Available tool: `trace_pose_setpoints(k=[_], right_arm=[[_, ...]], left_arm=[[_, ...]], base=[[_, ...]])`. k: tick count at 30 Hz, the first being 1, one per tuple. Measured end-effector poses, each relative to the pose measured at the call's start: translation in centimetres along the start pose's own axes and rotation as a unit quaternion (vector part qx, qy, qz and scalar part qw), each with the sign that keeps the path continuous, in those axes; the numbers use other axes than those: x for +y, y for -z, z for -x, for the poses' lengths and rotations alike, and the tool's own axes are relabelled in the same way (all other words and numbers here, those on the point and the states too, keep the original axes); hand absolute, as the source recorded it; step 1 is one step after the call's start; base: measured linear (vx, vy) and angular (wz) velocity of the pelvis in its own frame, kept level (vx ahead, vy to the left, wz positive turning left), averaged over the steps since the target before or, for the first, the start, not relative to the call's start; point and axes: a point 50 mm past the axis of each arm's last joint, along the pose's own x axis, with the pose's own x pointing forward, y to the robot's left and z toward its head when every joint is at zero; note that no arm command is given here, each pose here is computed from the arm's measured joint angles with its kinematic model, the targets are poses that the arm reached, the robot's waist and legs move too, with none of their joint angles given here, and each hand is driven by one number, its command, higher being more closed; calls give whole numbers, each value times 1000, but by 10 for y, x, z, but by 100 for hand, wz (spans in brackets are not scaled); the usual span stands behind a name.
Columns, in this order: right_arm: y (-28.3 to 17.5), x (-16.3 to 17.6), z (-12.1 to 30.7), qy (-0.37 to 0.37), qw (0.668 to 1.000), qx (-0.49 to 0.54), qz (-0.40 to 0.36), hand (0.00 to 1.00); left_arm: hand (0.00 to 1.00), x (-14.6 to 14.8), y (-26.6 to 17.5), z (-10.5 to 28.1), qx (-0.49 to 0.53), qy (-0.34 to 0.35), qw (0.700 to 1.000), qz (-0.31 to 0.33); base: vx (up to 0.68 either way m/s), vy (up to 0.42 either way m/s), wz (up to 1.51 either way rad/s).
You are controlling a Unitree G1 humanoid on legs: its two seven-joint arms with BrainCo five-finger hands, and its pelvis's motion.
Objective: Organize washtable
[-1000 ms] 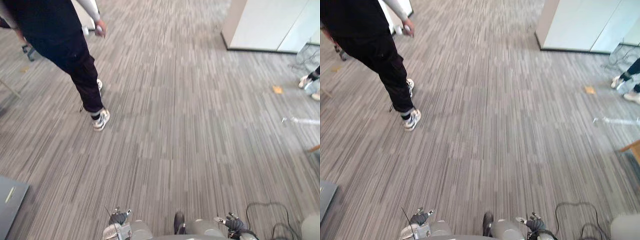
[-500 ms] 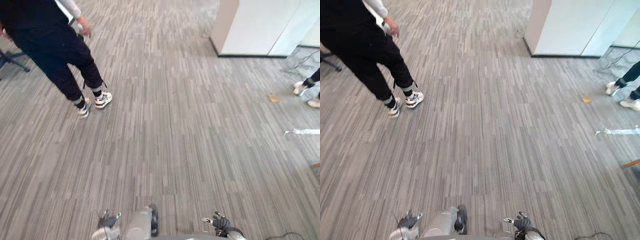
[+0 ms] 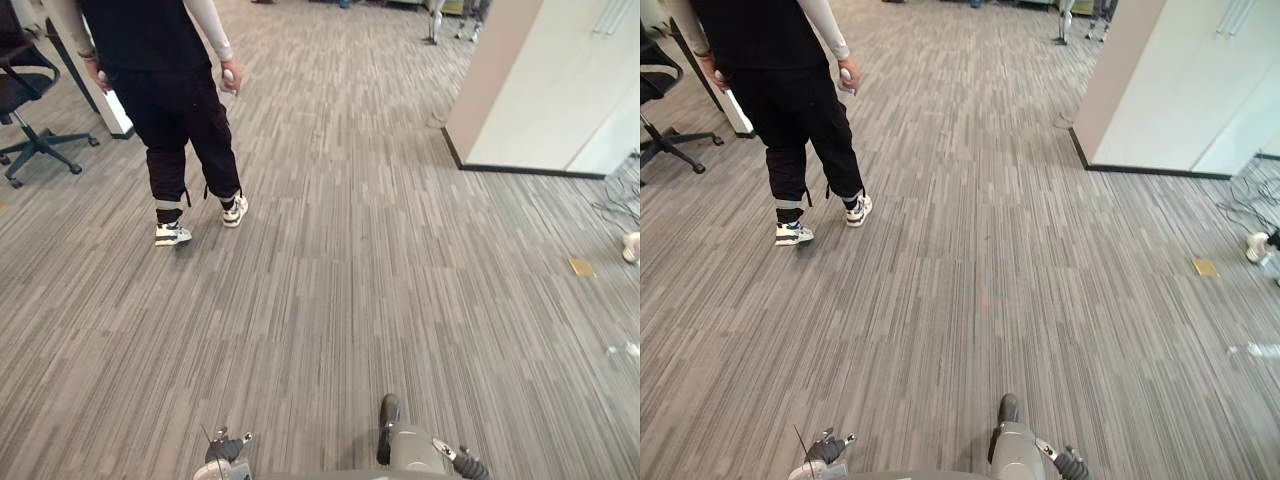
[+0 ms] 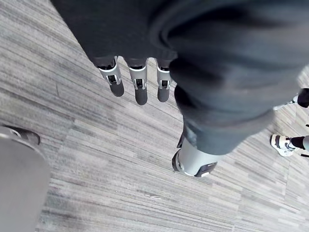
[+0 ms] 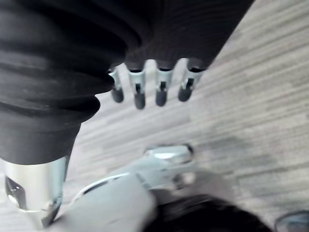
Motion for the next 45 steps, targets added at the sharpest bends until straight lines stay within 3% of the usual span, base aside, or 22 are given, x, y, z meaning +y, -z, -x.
trace_pose_setpoints(k=[2, 5, 14, 15, 37, 45], right_arm=[[-5, -12, 0, 10, 1000, -2, 24, 0], [-7, -14, -2, 11, 999, 3, 44, 0], [-14, -6, -4, 15, 996, -3, 88, 0], [-5, 7, -3, -8, 993, 0, 119, 0], [-8, 9, -4, -8, 994, -2, 110, 0], [-24, 12, -8, -14, 993, -22, 115, 0]], left_arm=[[0, -6, 6, 2, 8, -1, 999, 35], [0, -11, -2, 0, -1, 5, 999, 36], [0, -26, -19, -2, -35, 39, 998, -21], [0, -20, -17, -5, -24, 45, 995, -84], [0, -10, -11, -6, -13, 26, 998, -58], [0, -3, -27, -8, -40, 5, 999, -7]], base=[[656, -380, -18], [564, -297, -28], [234, -6, -6], [37, 24, 5], [60, 9, 4], [-42, -32, 34]])
